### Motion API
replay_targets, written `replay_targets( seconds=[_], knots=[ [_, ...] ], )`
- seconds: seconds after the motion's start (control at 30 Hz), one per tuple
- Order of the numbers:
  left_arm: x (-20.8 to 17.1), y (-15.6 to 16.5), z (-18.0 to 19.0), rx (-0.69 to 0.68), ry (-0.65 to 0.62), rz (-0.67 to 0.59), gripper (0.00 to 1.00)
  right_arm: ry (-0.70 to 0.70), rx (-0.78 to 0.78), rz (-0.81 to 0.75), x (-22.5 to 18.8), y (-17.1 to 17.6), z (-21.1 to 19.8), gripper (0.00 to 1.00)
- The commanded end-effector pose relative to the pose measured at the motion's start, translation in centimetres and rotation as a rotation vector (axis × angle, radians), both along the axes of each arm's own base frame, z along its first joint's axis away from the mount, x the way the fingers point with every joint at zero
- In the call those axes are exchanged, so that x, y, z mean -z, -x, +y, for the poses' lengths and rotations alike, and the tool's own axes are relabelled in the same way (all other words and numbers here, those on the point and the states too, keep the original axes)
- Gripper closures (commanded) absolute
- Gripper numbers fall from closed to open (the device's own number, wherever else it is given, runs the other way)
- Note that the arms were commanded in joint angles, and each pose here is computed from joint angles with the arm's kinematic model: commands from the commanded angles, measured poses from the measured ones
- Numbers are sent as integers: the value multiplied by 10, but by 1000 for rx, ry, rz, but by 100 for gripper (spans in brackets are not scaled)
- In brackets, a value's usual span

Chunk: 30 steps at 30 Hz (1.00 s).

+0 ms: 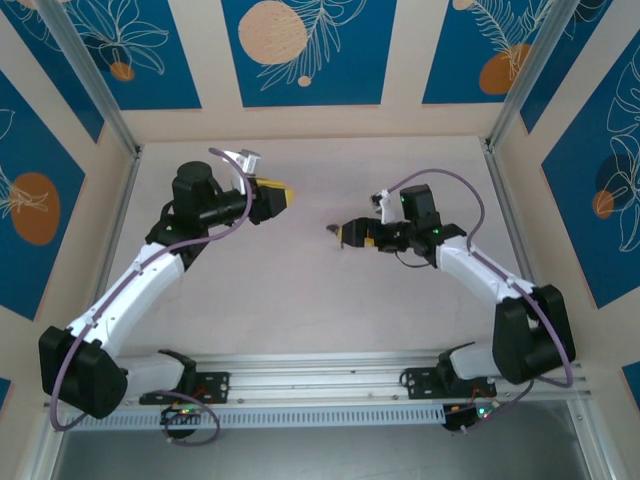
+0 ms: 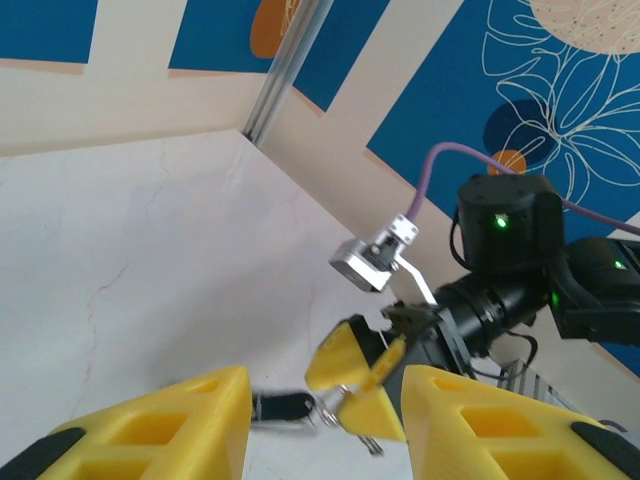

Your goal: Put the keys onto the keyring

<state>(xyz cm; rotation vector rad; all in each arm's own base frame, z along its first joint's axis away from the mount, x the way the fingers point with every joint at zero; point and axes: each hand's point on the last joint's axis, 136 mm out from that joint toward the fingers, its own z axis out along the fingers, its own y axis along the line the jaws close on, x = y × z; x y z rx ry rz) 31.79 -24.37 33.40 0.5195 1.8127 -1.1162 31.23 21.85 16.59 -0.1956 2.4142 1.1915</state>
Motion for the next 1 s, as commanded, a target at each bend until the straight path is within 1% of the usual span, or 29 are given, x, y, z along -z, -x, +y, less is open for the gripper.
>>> replay_targets(
  seconds=[0.0,0.17,0.27,0.4,0.6,0.77,0.87,0.97],
  knots=[
    [2,-6,2,-16,-13,-6,57,-37,-8,-64,-26,-31,7,2],
    [12,-17,-3,-11,-12,9,57,-68,-26,-56,-33,-66,22,4],
    [17,-22,-6,-11,-4,20,57,-94,-47,-55,-37,-81,37,5],
    [18,-29,-7,-19,-3,17,57,-106,-82,-55,-40,-98,61,6],
    [10,-32,-5,-35,-8,-5,56,-100,-117,-53,-37,-116,84,6],
    [4,-31,-2,-50,-5,-18,56,-68,-155,-30,-19,-115,103,8],
    [2,-30,0,-66,0,-22,57,-42,-190,0,2,-105,119,8],
    [0,-28,3,-83,2,-27,56,-15,-226,38,25,-87,133,9]
  ],
)
